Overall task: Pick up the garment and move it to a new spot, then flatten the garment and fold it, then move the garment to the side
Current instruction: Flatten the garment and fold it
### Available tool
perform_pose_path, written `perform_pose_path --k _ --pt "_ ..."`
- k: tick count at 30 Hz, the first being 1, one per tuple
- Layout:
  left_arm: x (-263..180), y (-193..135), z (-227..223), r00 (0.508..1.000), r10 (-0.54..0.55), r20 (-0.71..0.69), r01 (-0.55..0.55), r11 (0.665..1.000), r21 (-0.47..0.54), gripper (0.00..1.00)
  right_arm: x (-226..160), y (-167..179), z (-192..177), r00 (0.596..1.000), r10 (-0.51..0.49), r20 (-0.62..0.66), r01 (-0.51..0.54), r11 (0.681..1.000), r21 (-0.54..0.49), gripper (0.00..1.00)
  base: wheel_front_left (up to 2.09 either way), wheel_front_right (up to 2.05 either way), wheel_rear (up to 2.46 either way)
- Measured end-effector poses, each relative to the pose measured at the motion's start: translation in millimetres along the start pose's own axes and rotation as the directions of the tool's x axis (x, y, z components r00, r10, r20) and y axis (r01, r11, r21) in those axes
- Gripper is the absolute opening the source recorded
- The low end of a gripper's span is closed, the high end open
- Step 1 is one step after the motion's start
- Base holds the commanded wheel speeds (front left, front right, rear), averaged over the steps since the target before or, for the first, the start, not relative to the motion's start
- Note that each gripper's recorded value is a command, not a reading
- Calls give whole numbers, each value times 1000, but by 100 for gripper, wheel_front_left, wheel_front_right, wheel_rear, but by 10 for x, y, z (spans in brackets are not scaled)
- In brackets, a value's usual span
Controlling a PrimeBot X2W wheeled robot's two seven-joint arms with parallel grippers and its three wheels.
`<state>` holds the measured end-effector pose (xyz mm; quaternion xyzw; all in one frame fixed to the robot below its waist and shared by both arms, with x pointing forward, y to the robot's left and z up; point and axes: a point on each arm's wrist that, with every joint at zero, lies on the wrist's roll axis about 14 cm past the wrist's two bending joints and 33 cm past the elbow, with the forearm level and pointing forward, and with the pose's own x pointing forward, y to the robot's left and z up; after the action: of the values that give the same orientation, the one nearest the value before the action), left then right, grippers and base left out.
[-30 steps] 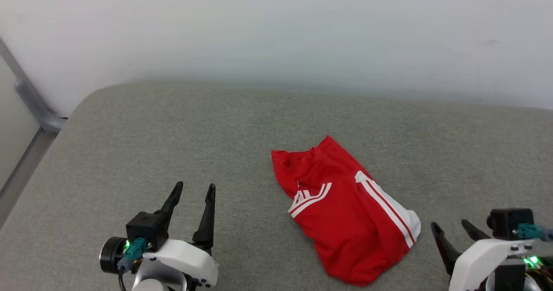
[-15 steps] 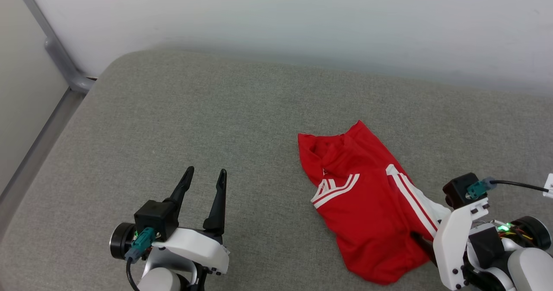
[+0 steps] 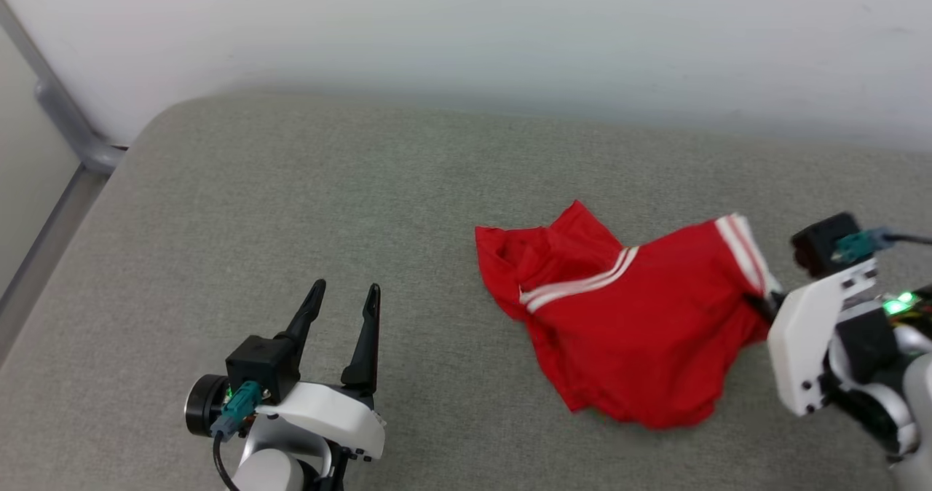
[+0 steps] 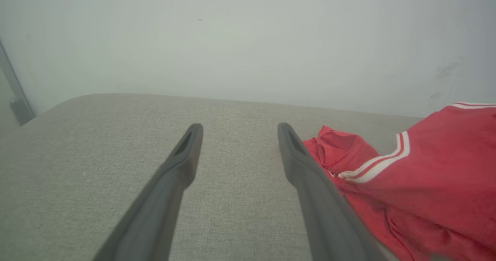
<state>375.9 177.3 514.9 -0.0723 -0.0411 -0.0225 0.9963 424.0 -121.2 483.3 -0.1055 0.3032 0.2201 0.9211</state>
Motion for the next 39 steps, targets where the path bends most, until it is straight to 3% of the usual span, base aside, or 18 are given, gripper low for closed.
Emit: perform_pose_path --k 6,12,18,21,22,23,24,27,31,39 --pt "53 -108 -6 1000 -31 2 31 999 -5 100 -305 -613 49 977 -199 80 190 976 104 0 0 0 0" --pt "100 -171 -68 999 -51 -13 51 999 -10 100 -545 -970 -849 935 -344 -87 353 883 307 0 0 0 0" --pt "120 -192 -147 998 -60 -36 59 998 -9 100 -689 -776 -1803 897 -333 -292 437 767 469 0 0 0 0" --pt "117 -193 -167 997 -62 -43 62 998 -6 100 -695 -640 -2018 891 -313 -330 447 735 509 0 0 0 0" --pt "114 -192 -172 997 -62 -44 62 998 -5 100 -680 -616 -2045 892 -312 -327 445 729 520 27 0 0 0" --pt "110 -188 -176 997 -62 -46 62 998 -5 100 -669 -618 -2032 895 -322 -310 443 727 525 82 0 0 0" --pt "107 -183 -176 997 -60 -46 60 998 -4 100 -664 -645 -1986 897 -345 -276 441 719 537 100 0 0 0" --pt "66 -162 -185 997 -54 -51 54 999 -3 100 -684 -757 -1775 889 -434 -144 437 711 551 100 0 0 0" --pt "-1 -123 -178 998 -40 -51 40 999 -4 100 -788 -953 -1338 831 -552 74 428 717 550 100 0 0 0" --pt "-142 -81 -150 999 -20 -44 20 1000 -7 100 -933 -776 -615 735 -551 396 359 811 463 100 0 0 0"
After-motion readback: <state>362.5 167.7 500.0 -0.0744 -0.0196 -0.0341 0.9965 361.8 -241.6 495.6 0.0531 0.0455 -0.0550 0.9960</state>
